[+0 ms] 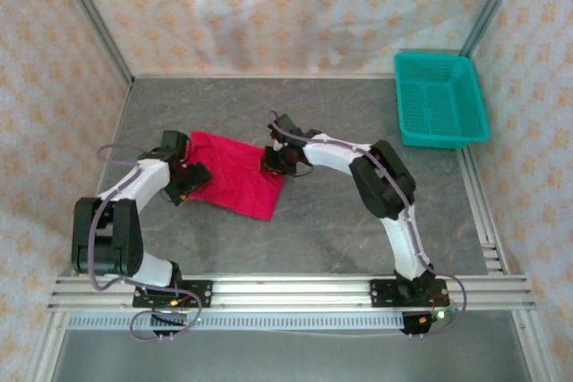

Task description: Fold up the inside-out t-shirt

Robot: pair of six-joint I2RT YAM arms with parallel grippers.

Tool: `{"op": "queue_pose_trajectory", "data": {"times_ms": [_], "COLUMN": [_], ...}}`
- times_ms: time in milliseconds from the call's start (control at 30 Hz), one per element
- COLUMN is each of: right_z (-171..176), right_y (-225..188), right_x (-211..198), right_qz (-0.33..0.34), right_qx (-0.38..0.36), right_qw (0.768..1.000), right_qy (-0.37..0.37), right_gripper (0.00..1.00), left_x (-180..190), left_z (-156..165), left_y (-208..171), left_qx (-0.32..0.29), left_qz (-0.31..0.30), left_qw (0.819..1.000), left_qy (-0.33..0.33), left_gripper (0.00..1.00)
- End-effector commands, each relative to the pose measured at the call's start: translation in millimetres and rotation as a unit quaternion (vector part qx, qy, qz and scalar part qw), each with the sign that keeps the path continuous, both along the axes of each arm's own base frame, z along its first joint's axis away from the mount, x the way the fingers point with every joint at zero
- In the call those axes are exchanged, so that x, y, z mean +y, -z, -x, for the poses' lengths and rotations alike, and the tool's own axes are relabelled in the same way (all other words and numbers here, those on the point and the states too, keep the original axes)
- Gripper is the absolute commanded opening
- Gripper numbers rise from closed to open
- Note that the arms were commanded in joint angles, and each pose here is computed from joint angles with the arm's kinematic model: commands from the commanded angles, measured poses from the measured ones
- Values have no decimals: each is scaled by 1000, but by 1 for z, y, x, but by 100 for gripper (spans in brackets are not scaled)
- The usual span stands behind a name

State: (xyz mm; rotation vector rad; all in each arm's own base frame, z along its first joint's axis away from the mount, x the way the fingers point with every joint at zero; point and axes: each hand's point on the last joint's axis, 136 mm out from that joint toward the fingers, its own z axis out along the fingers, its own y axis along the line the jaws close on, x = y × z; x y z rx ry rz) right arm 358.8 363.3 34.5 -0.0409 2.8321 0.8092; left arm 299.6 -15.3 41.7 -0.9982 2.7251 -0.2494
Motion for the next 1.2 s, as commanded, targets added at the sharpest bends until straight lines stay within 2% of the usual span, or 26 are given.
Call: {"op": "queue_pose_trajectory", "data": {"times_ms": [0,133,200,300,400,467,567,667,867,1000,1167], "right_z": [38,86,107,113,86,64,33,1,-47,-65,-78], "right_y": [25,11,-6,-38,-68,-79,-82,-75,-56,-42,-20], "right_x": [-57,-72,-60,-48,-67,-75,-76,-71,-54,-46,-35], "right_qz": [84,75,46,6,28,18,10,6,-23,-10,-14], "right_qx": [34,30,14,-13,-86,-104,-132,-127,-103,-104,-87], "right_qw": [995,995,997,998,994,993,991,991,993,992,993], "right_qy": [36,63,60,55,61,47,11,-27,-58,-71,-80], "right_gripper": [24,22,23,32,51,57,74,81,84,84,84], "left_x": [-17,-40,-53,-67,-62,-58,-61,-66,-68,-74,-80], "left_z": [-43,-87,-108,-132,-137,-132,-114,-91,-63,-71,-92], "left_y": [-7,-9,-14,-31,-58,-71,-73,-60,-13,6,6], "left_qx": [-39,-40,-43,-53,-61,-69,-72,-68,-55,-68,-110], "left_qz": [-11,-10,-6,8,-4,13,68,98,125,145,160], "left_qw": [999,998,996,992,988,987,983,980,981,979,975], "left_qy": [13,49,75,113,139,146,154,158,140,122,107], "left_gripper": [80,79,78,78,81,83,83,83,85,84,80]}}
